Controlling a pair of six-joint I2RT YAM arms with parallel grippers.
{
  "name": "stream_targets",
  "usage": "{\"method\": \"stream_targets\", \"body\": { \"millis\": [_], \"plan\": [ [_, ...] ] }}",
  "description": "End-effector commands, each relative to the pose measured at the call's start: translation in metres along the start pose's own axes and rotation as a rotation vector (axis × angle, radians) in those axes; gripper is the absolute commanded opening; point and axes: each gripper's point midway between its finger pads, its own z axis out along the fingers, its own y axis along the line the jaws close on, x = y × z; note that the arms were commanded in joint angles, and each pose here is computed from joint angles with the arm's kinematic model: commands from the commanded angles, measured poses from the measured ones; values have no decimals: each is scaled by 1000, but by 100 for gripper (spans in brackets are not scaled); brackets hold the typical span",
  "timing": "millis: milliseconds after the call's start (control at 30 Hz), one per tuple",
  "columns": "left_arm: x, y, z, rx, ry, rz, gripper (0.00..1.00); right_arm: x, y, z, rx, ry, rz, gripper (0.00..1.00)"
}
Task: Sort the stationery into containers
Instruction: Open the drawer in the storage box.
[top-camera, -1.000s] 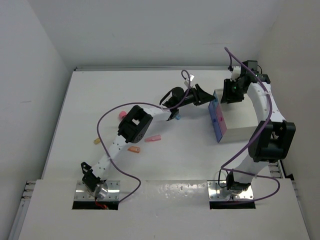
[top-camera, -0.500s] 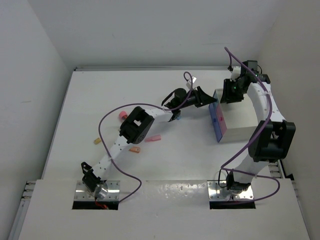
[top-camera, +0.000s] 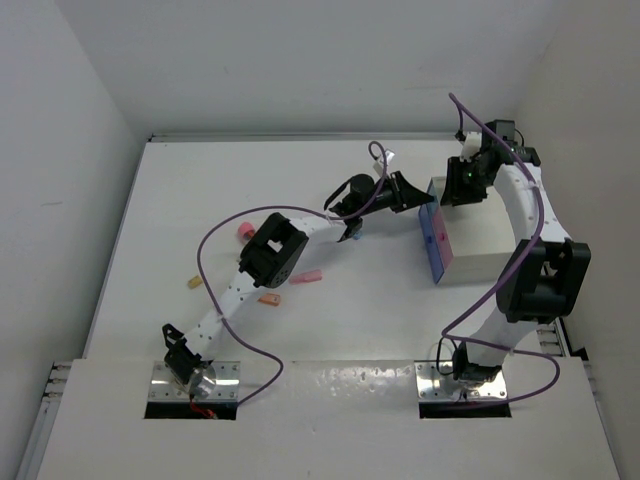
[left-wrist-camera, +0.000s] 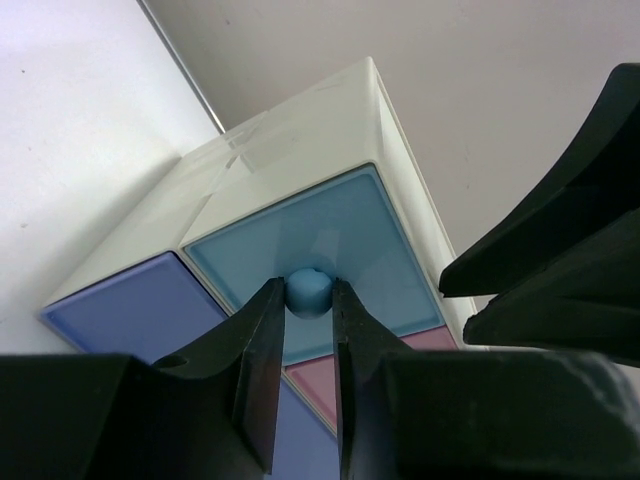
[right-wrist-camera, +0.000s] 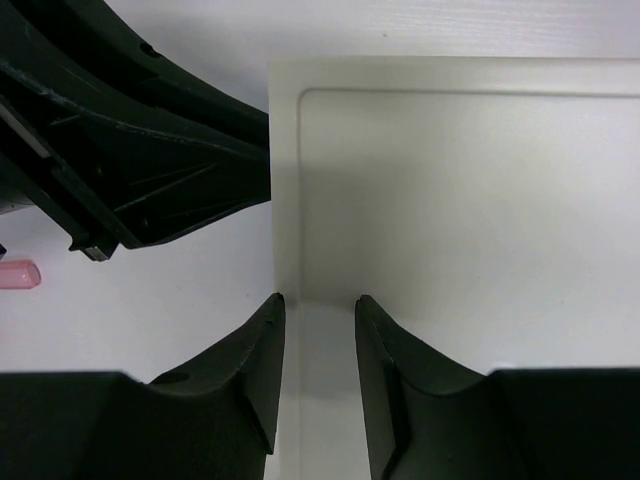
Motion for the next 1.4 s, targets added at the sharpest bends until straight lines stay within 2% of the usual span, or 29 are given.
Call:
{"method": "stream_targets", "body": {
  "millis": [0, 100, 700, 1133, 1267, 1367],
  "plan": [
    [-9, -32, 11, 79, -39, 54, 6, 5, 3, 4, -25, 38, 5, 34],
    [-12, -37, 8, 89, -40, 52, 0, 5, 4, 4, -26, 38, 3, 34],
    [-21, -16, -58, -19, -31, 33, 0, 6, -29, 11, 51, 33, 75, 32],
    [-35, -4, -108, -115, -29, 100, 0, 6, -33, 12, 58, 22, 107, 32],
    [-34, -5, -111, -120, -24, 98, 9, 5, -35, 10, 60, 17, 111, 32],
    [-33, 0, -117, -144, -29, 98, 10, 7, -36, 8, 62, 16, 115, 32]
  ]
}}
